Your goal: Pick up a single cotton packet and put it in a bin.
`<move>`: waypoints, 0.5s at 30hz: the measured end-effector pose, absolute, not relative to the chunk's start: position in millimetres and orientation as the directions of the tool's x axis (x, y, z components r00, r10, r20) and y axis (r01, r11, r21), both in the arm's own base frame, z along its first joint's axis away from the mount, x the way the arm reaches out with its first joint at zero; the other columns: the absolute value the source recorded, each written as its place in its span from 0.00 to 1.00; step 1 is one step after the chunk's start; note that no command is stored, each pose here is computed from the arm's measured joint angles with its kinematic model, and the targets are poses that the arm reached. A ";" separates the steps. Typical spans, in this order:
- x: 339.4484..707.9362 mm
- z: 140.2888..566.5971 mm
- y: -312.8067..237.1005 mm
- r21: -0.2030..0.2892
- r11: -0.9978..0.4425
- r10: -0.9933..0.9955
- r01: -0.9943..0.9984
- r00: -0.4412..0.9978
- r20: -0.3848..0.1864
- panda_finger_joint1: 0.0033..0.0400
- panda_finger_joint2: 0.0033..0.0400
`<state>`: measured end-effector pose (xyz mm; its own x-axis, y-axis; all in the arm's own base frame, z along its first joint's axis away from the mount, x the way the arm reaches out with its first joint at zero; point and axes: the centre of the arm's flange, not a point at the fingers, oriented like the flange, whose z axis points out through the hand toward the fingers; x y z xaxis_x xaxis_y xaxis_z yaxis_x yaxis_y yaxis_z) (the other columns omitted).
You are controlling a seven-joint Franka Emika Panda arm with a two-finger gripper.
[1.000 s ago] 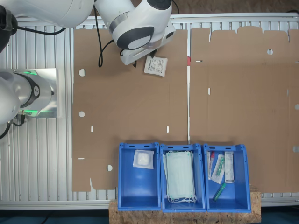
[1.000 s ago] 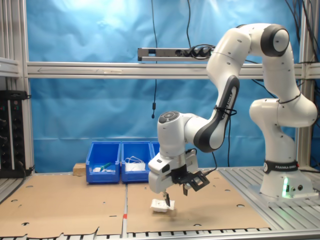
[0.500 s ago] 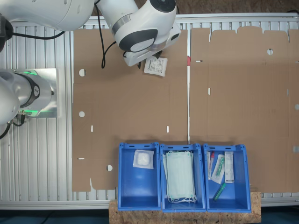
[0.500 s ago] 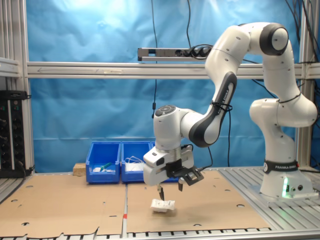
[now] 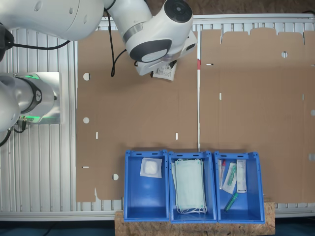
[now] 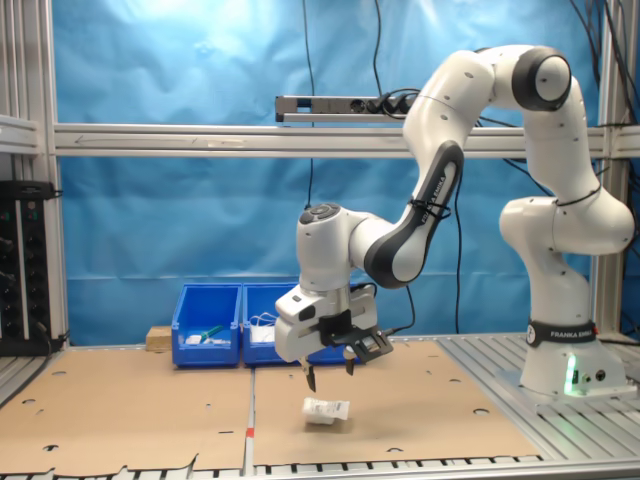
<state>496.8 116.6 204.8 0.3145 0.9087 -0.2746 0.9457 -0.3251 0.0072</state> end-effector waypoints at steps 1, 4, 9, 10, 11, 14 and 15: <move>498.1 205.5 115.3 0.009 -0.328 0.908 0.945 0.318 -0.274 1.00 1.00; 503.0 207.9 111.7 0.017 -0.336 0.905 0.942 0.327 -0.271 1.00 1.00; 512.3 211.2 109.0 0.032 -0.342 0.902 0.939 0.338 -0.268 1.00 1.00; 514.2 211.6 108.9 0.035 -0.342 0.902 0.939 0.339 -0.268 1.00 1.00; 515.9 211.8 108.8 0.038 -0.343 0.902 0.939 0.340 -0.268 1.00 1.00; 522.9 212.5 109.3 0.048 -0.342 0.901 0.938 0.342 -0.268 1.00 1.00; 524.3 212.3 109.5 0.050 -0.342 0.900 0.939 0.342 -0.269 1.00 1.00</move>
